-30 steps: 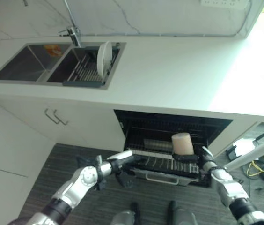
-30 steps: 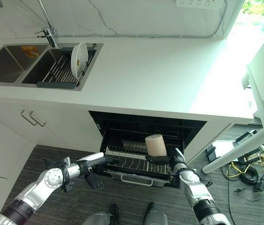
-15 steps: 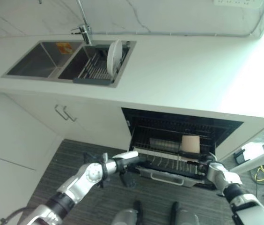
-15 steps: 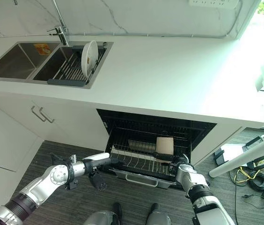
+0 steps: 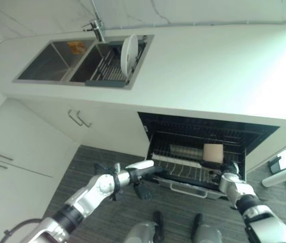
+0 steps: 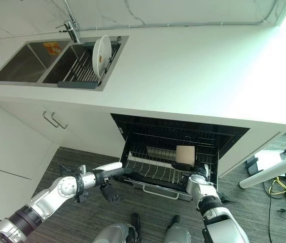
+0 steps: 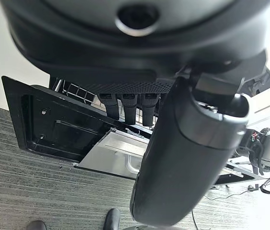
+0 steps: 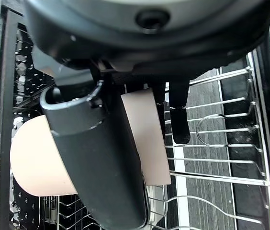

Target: Place the dishes in the dishwasher.

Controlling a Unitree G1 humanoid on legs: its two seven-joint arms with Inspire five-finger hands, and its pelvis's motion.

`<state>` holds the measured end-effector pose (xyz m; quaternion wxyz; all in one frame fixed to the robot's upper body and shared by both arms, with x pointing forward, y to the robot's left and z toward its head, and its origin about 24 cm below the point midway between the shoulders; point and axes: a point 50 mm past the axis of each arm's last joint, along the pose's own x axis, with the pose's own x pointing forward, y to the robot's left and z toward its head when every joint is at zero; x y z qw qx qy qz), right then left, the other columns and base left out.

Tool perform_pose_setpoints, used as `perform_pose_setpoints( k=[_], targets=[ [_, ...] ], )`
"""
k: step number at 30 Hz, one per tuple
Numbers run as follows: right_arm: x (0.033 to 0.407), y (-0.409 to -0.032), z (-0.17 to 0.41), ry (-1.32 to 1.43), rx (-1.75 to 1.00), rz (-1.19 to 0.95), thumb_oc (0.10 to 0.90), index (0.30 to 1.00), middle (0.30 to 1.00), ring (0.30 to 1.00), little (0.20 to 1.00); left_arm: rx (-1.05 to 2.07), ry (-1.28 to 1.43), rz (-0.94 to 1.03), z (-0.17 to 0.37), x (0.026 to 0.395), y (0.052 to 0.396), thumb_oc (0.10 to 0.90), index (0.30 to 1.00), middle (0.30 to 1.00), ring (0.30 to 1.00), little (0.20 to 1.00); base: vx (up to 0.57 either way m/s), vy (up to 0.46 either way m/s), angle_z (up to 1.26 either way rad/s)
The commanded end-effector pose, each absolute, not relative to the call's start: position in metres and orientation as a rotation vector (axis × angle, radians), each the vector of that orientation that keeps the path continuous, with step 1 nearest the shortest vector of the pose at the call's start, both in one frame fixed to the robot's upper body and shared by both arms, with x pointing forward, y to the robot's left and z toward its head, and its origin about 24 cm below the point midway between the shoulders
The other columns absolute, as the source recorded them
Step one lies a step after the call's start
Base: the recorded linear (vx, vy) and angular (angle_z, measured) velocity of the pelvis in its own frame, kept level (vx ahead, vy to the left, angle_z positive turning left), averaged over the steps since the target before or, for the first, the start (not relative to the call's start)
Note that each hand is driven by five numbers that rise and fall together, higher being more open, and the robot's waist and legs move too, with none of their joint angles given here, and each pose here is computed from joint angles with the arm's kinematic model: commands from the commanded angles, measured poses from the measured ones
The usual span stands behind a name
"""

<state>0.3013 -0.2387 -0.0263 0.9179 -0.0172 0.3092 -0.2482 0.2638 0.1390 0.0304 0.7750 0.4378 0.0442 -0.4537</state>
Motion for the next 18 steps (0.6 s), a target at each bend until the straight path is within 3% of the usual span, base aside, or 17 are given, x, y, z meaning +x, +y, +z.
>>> perform_pose_setpoints(
  k=[1, 18],
  targets=[
    [0.328, -0.258, 0.016, 0.448, -0.076, -0.65, 0.8, 0.9, 0.9, 0.9, 0.9, 0.931, -0.088, -0.978, 0.062, 0.269, 0.126, 0.8, 0.9, 0.9, 0.9, 0.9, 0.0, 0.0, 0.0],
    [0.323, -0.273, 0.042, 0.253, -0.378, -0.947, 0.8, 0.9, 0.9, 0.9, 0.9, 0.897, -0.103, -0.966, 0.058, 0.264, 0.122, 0.8, 0.9, 0.9, 0.9, 0.9, 0.0, 0.011, -0.02]
  ],
)
